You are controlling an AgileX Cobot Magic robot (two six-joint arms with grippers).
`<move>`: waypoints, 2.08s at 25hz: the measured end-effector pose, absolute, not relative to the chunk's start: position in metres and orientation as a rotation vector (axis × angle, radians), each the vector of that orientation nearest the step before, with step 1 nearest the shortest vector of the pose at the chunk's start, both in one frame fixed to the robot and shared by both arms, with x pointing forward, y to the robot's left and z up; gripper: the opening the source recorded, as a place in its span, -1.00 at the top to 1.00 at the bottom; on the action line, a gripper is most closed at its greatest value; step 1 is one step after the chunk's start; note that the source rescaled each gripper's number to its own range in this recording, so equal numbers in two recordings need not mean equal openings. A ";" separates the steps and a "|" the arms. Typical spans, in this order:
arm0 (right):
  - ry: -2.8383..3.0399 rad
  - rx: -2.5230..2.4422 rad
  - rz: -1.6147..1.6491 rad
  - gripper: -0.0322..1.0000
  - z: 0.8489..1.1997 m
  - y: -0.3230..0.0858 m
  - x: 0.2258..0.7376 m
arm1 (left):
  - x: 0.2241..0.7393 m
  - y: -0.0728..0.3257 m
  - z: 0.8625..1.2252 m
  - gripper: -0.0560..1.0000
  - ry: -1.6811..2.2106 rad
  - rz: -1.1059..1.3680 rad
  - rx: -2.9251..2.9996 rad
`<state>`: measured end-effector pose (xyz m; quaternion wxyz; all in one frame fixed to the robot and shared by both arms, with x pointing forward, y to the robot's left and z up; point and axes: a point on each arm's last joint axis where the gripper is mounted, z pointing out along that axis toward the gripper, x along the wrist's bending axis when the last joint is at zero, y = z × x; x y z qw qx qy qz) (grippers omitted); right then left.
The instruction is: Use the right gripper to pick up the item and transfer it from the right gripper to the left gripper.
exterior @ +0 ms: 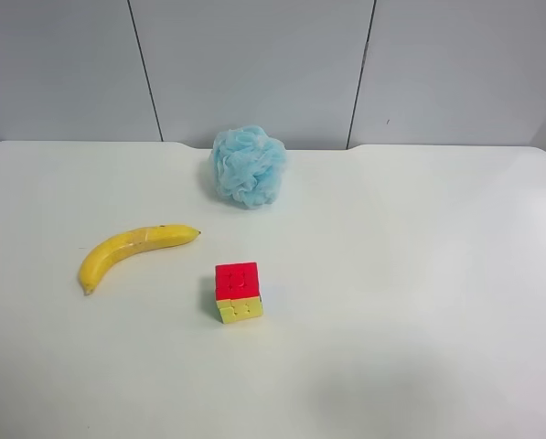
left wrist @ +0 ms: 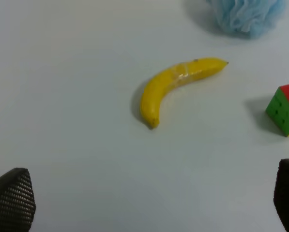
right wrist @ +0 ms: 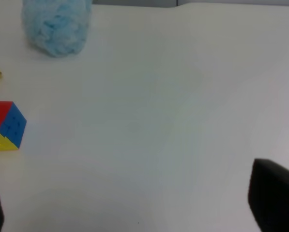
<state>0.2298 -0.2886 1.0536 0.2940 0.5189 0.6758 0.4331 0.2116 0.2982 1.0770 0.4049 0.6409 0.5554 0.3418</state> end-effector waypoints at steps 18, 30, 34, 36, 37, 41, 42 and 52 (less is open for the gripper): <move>1.763 1.412 1.132 -1.00 1.054 -0.288 0.230 | 0.232 0.297 1.054 -1.00 1.415 0.859 1.610; 1.648 1.501 1.065 -1.00 1.054 -0.287 0.232 | 0.232 0.297 1.054 -1.00 1.415 0.860 1.609; 1.648 1.501 1.065 -1.00 1.054 -0.287 0.232 | 0.232 0.297 1.054 -1.00 1.415 0.860 1.609; 1.648 1.501 1.065 -1.00 1.054 -0.287 0.232 | 0.232 0.297 1.054 -1.00 1.415 0.860 1.609; 1.648 1.501 1.065 -1.00 1.054 -0.287 0.232 | 0.232 0.297 1.054 -1.00 1.415 0.861 1.610; 1.648 1.501 1.065 -1.00 1.054 -0.287 0.232 | 0.232 0.297 1.054 -1.00 1.415 0.861 1.610; 1.648 1.501 1.065 -1.00 1.054 -0.287 0.232 | 0.232 0.297 1.054 -1.00 1.415 0.862 1.610; 1.648 1.501 1.065 -1.00 1.054 -0.287 0.232 | 0.232 0.297 1.054 -1.00 1.415 0.862 1.610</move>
